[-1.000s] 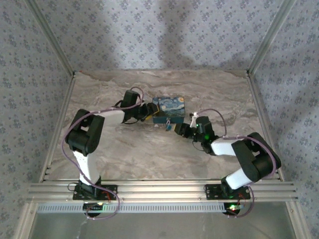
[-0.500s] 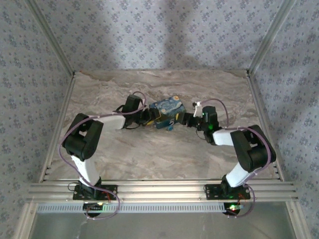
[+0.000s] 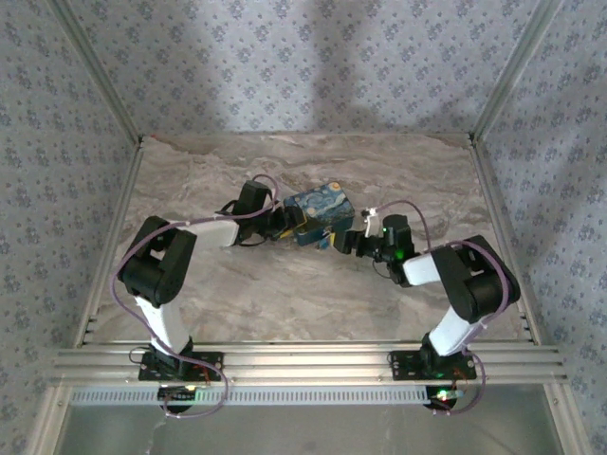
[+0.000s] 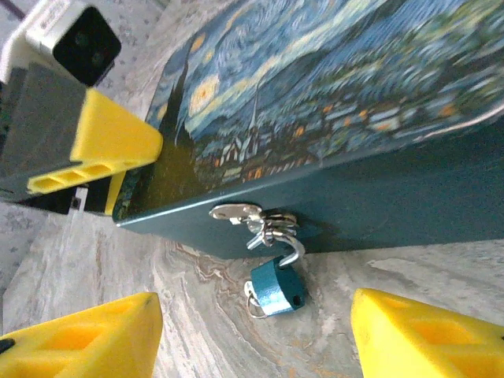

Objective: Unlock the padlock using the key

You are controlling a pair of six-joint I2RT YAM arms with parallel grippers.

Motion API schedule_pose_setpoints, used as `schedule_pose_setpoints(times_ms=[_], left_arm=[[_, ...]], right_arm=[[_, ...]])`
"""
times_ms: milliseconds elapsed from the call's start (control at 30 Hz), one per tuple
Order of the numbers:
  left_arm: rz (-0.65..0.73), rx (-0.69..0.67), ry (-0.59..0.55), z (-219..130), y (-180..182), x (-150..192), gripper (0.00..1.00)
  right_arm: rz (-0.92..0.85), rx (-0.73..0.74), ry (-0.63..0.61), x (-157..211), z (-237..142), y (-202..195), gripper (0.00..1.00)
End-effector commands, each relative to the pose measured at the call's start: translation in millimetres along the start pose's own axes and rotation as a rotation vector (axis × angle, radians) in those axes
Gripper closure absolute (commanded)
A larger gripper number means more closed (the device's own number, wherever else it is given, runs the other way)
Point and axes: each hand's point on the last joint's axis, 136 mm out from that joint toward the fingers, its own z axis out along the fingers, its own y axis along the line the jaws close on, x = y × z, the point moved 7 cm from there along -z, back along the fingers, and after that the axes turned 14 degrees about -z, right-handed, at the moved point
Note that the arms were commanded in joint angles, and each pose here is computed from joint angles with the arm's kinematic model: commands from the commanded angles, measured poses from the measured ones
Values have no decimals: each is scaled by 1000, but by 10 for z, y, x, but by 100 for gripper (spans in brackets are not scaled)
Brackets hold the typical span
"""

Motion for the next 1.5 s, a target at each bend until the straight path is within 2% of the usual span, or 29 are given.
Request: schedule_pose_setpoints(times_ms=[0, 233, 633, 1000, 1300, 1467], left_arm=[[-38, -81, 15, -9, 190, 103, 41], [-41, -74, 18, 3, 187, 101, 41], [-45, -72, 22, 6, 189, 112, 41], [-47, -73, 20, 2, 195, 119, 41], [-45, -71, 17, -5, 184, 116, 41], [-46, -71, 14, -12, 184, 116, 41]], right_arm=[[-38, -46, -28, -92, 114, 42, 35], [-39, -79, -32, -56, 254, 32, 36], [-13, -130, -31, 35, 403, 15, 47], [-6, -129, -10, 89, 395, -10, 64], [31, -83, 12, 142, 389, -91, 86], [53, -67, -7, 111, 378, -119, 94]])
